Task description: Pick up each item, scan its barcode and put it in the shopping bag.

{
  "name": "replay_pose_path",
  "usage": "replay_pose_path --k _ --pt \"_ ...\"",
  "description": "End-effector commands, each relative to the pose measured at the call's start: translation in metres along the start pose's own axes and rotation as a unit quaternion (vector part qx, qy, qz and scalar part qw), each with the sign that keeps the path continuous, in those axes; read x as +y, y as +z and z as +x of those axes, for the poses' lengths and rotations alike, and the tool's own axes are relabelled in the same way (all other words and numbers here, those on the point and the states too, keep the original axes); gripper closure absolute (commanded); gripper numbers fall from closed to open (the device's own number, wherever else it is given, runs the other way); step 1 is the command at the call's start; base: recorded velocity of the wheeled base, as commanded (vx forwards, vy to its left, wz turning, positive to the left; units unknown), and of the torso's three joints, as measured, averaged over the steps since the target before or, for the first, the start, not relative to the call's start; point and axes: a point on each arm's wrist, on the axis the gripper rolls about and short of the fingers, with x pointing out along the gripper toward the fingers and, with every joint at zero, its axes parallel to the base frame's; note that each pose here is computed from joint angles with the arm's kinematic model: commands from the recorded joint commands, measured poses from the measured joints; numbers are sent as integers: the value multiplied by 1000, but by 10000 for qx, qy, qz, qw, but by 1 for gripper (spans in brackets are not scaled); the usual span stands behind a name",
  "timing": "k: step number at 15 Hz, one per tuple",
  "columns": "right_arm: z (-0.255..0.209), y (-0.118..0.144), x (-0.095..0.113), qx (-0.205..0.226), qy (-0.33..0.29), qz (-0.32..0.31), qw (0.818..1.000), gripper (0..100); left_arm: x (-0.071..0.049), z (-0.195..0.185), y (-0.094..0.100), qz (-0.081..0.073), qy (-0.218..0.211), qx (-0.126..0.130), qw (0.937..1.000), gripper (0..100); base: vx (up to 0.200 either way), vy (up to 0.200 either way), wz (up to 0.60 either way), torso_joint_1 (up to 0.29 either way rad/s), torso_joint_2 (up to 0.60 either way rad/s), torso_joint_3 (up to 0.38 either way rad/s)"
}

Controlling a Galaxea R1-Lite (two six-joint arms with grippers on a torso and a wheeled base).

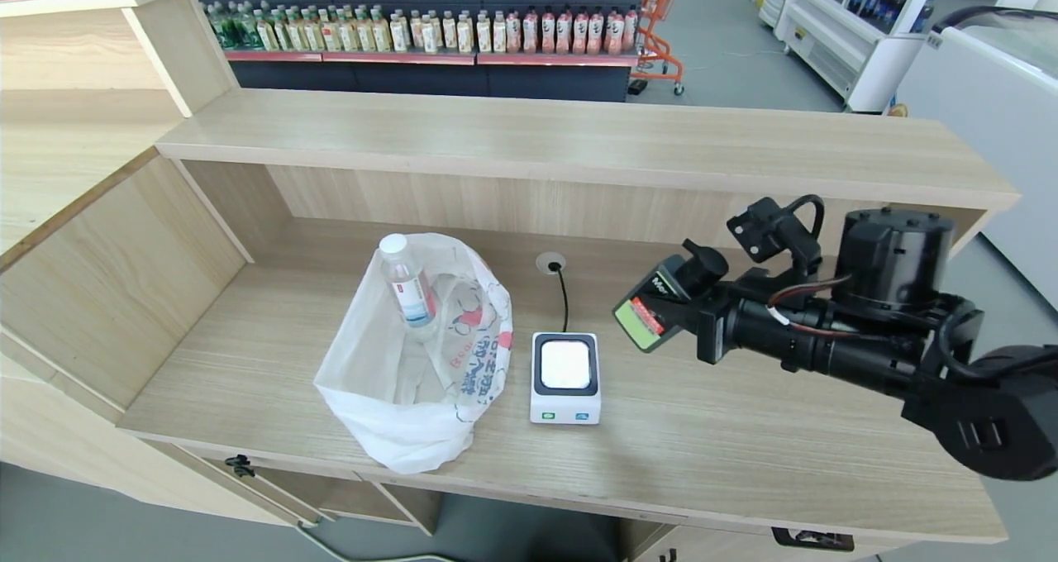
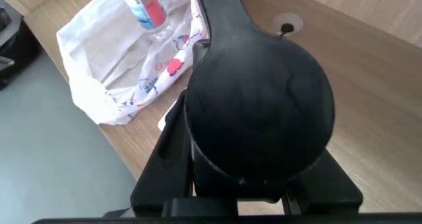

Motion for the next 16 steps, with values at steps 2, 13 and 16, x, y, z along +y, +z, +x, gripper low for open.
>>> replay_pose_path --k 2,13,16 --pt "-20 -3 15 -204 35 -142 9997 100 0 0 0 9 1 -3 10000 0 0 100 0 4 1 1" --pt "18 -27 25 138 807 391 9959 100 0 0 0 9 1 -3 10000 0 0 200 0 0 3 2" --pt "34 -50 22 468 889 590 9932 100 0 0 0 9 -6 -3 10000 0 0 0 0 0 0 0"
